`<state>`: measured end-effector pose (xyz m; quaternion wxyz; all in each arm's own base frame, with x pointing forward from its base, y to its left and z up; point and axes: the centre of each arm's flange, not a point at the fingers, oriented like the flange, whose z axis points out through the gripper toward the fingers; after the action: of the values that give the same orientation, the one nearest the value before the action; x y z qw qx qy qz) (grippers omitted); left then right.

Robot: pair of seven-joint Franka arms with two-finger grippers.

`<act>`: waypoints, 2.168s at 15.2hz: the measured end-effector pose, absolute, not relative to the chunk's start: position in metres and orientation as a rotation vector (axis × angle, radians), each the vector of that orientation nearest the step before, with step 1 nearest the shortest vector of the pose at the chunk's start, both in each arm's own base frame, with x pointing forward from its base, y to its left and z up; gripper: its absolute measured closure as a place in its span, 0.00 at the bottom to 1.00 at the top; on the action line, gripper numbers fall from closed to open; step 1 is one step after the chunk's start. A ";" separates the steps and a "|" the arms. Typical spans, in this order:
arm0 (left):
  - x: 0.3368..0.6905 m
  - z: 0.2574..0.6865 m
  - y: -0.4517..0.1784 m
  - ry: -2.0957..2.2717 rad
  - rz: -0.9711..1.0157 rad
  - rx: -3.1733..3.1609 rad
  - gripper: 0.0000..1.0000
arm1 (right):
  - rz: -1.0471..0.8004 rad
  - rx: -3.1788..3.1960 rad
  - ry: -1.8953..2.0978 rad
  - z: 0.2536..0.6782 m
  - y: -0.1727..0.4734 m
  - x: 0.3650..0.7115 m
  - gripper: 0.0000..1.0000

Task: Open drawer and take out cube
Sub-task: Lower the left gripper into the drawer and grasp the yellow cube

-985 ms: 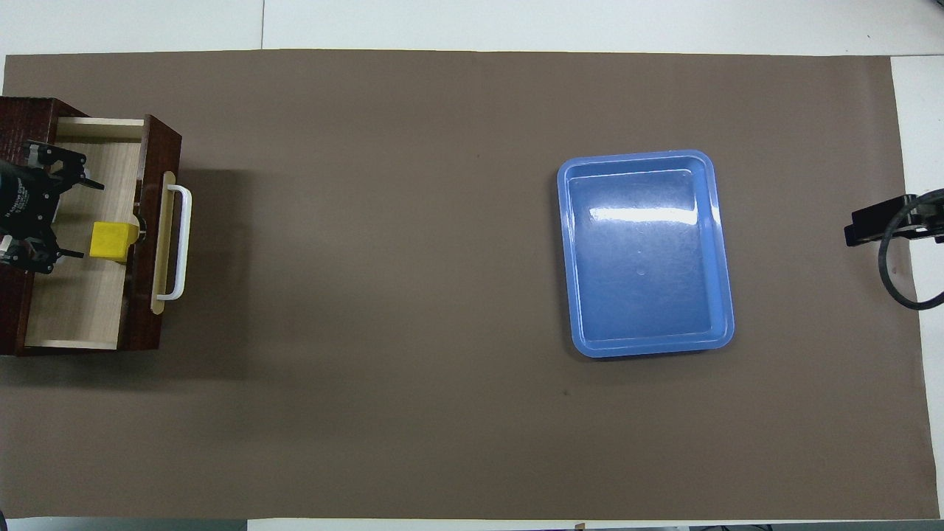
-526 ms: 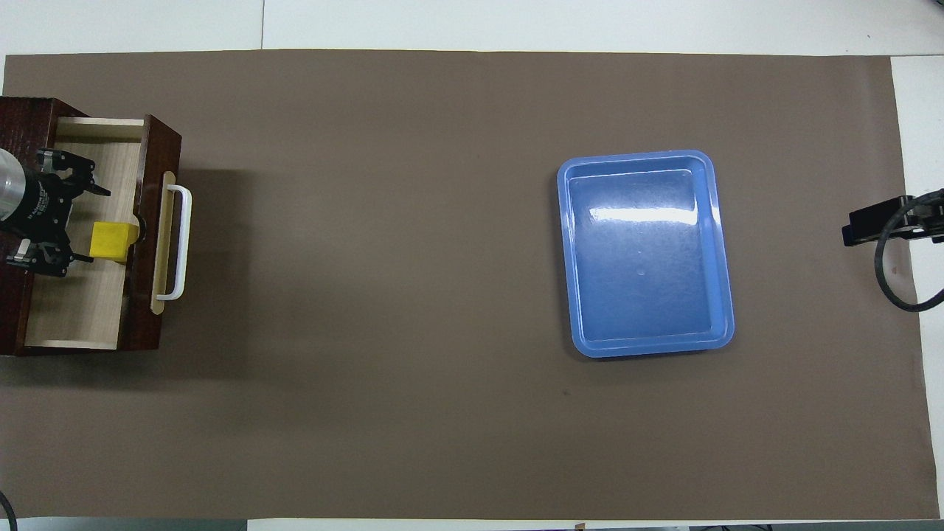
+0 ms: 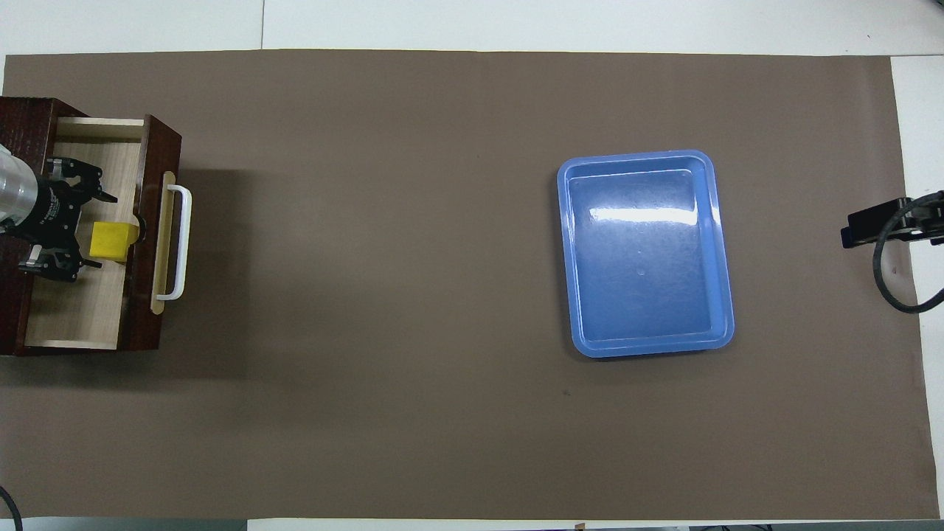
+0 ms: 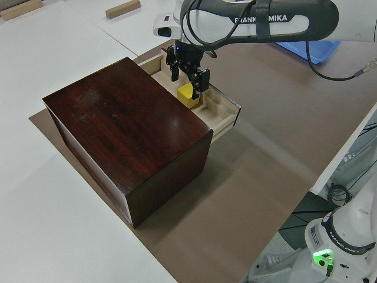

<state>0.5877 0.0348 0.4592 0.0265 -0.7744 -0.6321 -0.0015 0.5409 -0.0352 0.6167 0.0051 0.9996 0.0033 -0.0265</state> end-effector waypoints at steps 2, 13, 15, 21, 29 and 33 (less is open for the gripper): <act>0.587 0.457 0.035 -1.958 -0.001 -2.387 0.00 | -0.085 3.130 0.010 0.616 -0.035 0.541 0.00; 0.586 0.451 0.036 -1.972 -0.004 -2.376 0.03 | -0.095 3.131 0.010 0.613 -0.035 0.538 0.00; 0.586 0.451 0.036 -1.972 -0.002 -2.375 0.07 | -0.094 3.131 0.010 0.613 -0.035 0.538 0.00; 0.585 0.450 0.038 -1.976 -0.002 -2.371 0.17 | -0.095 3.131 0.010 0.613 -0.035 0.538 0.00; 0.586 0.450 0.039 -1.980 -0.007 -2.370 0.33 | -0.085 3.131 0.011 0.611 -0.035 0.539 0.00; 0.586 0.450 0.039 -1.985 -0.015 -2.371 0.45 | -0.083 3.131 0.011 0.606 -0.035 0.538 0.00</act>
<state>0.5860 0.0394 0.4504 0.0247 -0.7666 -0.6417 -0.0047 0.5379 -0.0352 0.6063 0.0048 0.9996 0.0035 -0.0264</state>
